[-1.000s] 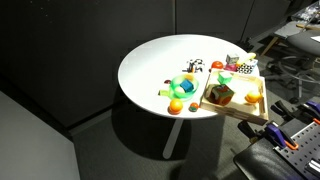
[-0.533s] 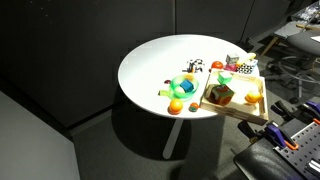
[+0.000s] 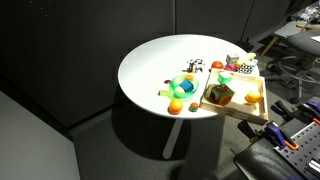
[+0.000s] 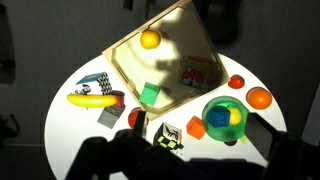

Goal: Remove the orange dice from the tray and put it on the table

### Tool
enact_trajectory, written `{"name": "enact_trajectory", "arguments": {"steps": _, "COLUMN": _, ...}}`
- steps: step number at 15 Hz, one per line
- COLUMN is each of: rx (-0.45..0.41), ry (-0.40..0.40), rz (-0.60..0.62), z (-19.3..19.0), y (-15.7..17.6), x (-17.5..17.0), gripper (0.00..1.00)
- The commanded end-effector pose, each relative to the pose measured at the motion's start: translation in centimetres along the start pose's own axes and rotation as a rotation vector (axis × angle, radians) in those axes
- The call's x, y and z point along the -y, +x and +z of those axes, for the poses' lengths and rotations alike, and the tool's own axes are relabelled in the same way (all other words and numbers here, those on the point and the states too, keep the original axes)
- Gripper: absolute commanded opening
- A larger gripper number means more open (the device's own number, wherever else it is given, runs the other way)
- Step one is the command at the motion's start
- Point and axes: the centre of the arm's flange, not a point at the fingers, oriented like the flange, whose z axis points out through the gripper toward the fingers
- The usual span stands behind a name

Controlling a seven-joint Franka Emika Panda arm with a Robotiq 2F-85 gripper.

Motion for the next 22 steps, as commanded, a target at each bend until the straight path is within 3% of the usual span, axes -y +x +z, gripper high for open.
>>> {"name": "enact_trajectory", "arguments": {"steps": 1, "rx": 0.0, "ry": 0.0, "rz": 0.0, "z": 0.0, "y": 0.0, "x": 0.0, "gripper": 1.0}}
{"name": "enact_trajectory", "arguments": {"steps": 12, "rx": 0.0, "ry": 0.0, "rz": 0.0, "z": 0.0, "y": 0.0, "x": 0.0, "gripper": 1.0}}
{"name": "enact_trajectory", "arguments": {"steps": 22, "rx": 0.08, "ry": 0.021, "rz": 0.001, "z": 2.7, "y": 3.0, "x": 0.2, "gripper": 1.0}}
